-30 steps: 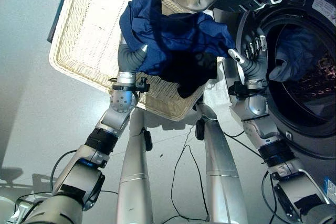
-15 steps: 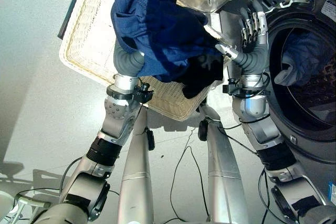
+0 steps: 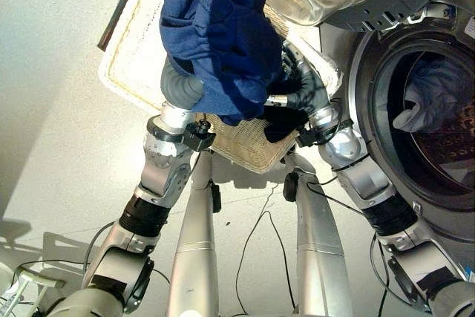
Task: Put the clothes into the washing machine.
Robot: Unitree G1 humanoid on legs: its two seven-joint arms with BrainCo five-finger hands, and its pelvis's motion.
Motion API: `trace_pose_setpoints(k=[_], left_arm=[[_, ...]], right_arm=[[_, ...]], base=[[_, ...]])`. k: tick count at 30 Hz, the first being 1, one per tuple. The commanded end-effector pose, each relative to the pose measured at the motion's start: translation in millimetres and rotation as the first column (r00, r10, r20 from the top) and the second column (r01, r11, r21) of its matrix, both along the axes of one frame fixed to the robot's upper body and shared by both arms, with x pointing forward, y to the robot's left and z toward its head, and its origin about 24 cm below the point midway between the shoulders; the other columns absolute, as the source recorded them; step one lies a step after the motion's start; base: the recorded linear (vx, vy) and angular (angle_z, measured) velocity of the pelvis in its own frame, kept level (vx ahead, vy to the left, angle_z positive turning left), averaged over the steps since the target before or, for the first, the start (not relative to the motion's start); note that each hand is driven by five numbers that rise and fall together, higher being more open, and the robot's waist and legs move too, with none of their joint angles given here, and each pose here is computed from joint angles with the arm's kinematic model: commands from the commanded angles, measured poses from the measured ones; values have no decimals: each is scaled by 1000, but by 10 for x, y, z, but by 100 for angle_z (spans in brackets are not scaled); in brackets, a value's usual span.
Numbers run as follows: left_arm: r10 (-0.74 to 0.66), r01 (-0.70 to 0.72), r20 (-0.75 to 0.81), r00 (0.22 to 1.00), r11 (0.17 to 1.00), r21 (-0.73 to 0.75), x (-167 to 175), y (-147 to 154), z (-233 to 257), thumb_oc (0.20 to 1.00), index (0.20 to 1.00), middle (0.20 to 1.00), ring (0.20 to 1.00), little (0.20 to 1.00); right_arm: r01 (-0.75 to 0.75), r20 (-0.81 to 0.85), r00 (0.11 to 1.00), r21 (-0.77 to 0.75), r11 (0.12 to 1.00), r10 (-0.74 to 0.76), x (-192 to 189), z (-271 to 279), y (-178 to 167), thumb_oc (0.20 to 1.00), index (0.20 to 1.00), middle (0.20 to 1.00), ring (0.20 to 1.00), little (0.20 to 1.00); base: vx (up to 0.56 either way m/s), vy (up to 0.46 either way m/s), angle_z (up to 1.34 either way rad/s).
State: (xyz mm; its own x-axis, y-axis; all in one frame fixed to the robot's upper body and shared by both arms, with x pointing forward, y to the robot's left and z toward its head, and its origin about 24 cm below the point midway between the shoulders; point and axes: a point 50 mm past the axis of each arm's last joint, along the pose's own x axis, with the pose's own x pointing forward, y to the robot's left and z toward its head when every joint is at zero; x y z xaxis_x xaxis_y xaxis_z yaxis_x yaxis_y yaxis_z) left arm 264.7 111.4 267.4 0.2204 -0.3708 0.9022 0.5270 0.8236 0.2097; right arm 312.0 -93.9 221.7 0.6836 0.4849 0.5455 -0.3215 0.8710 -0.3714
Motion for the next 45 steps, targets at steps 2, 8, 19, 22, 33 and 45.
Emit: trace_pose_setpoints(k=[2, 8, 19, 22, 33, 45], left_arm=[[-118, 136, 239, 964, 989, -59, -327, -55, 313, 200, 200, 200, 200, 200], [-179, 199, 256, 950, 978, -56, -361, -89, 333, 200, 200, 200, 200, 200], [-314, 330, 232, 921, 943, -32, -330, -226, 379, 200, 200, 200, 200, 200], [-335, 350, 223, 915, 936, -32, -318, -260, 386, 200, 200, 200, 200, 200], [-357, 370, 191, 914, 928, -35, -277, -299, 388, 200, 200, 200, 200, 200], [117, -105, 244, 963, 992, -64, -218, -256, 345, 200, 200, 200, 200, 200]], right_arm=[[-92, -18, 996, -22, 996, 91, -27, 32, 78, 1000, 1000, 1000, 1000, 1000], [-136, -62, 989, -56, 989, 133, -5, -46, 190, 1000, 1000, 1000, 1000, 1000], [-63, -12, 998, 49, 997, 63, 117, 93, 310, 1000, 1000, 1000, 1000, 1000], [-92, -43, 995, 80, 993, 96, 146, 118, 347, 887, 887, 887, 887, 887], [-223, -118, 961, 212, 951, 252, 144, 171, 444, 200, 200, 200, 200, 200], [-397, -90, 823, 613, 683, 560, 57, 259, 347, 200, 200, 200, 200, 200]], base=[[0, 0, 0], [0, 0, 0], [0, 0, 0], [0, 0, 0], [2, -1, 3], [2, 2, 1]])
